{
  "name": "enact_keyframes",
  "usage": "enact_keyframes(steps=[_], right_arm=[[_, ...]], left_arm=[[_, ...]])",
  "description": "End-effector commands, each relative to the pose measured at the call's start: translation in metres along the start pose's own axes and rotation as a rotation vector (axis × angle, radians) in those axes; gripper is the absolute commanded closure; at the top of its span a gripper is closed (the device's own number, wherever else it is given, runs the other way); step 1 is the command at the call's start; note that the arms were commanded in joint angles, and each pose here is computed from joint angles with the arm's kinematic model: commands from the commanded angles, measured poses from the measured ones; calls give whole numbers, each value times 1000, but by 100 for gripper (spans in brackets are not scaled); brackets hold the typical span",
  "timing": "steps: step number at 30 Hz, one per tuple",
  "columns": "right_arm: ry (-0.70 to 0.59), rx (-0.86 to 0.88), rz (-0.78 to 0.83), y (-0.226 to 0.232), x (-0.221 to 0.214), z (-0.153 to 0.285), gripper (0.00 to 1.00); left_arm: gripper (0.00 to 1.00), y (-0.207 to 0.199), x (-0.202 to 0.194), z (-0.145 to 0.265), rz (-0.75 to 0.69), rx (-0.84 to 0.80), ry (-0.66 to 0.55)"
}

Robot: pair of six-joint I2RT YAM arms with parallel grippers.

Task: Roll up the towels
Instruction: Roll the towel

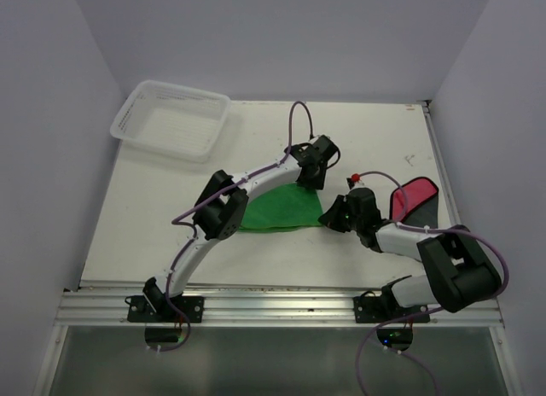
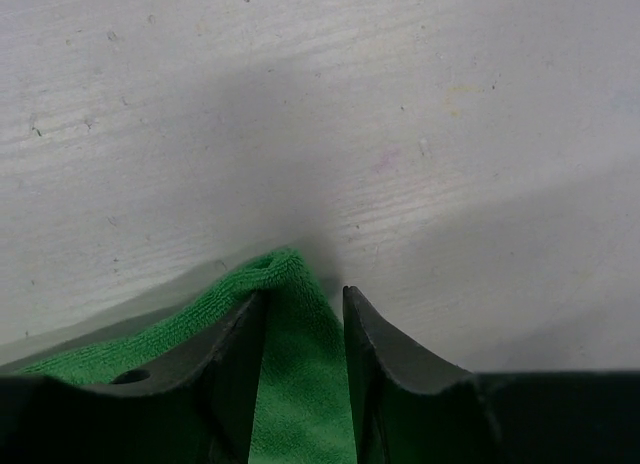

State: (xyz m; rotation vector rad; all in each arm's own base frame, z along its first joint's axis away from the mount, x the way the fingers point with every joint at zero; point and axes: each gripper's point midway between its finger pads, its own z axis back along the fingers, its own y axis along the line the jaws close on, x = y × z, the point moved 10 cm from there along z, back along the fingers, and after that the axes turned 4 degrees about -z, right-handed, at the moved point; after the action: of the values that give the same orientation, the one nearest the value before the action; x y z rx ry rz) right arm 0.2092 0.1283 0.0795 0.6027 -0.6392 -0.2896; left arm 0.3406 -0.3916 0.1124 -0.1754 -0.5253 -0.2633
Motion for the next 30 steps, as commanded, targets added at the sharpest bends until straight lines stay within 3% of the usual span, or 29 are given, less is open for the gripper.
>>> enact_keyframes(steps=[1, 8, 10, 15, 26, 30], right_arm=[[51, -125, 81, -15, -14, 9, 100], [30, -142, 125, -11, -11, 15, 100], [38, -140, 134, -9, -13, 15, 100], [53, -141, 199, 0, -20, 14, 100], [-18, -271, 301, 7, -11, 37, 100], [-53, -324, 347, 15, 3, 46, 100]], left_arm=[[60, 20, -21, -21, -37, 121, 71], [72, 21, -24, -23, -45, 124, 62], [81, 21, -25, -25, -42, 125, 68], [88, 15, -18, -20, 8, 86, 40], [96, 9, 24, 24, 146, -105, -193], [96, 10, 26, 26, 166, -167, -205]])
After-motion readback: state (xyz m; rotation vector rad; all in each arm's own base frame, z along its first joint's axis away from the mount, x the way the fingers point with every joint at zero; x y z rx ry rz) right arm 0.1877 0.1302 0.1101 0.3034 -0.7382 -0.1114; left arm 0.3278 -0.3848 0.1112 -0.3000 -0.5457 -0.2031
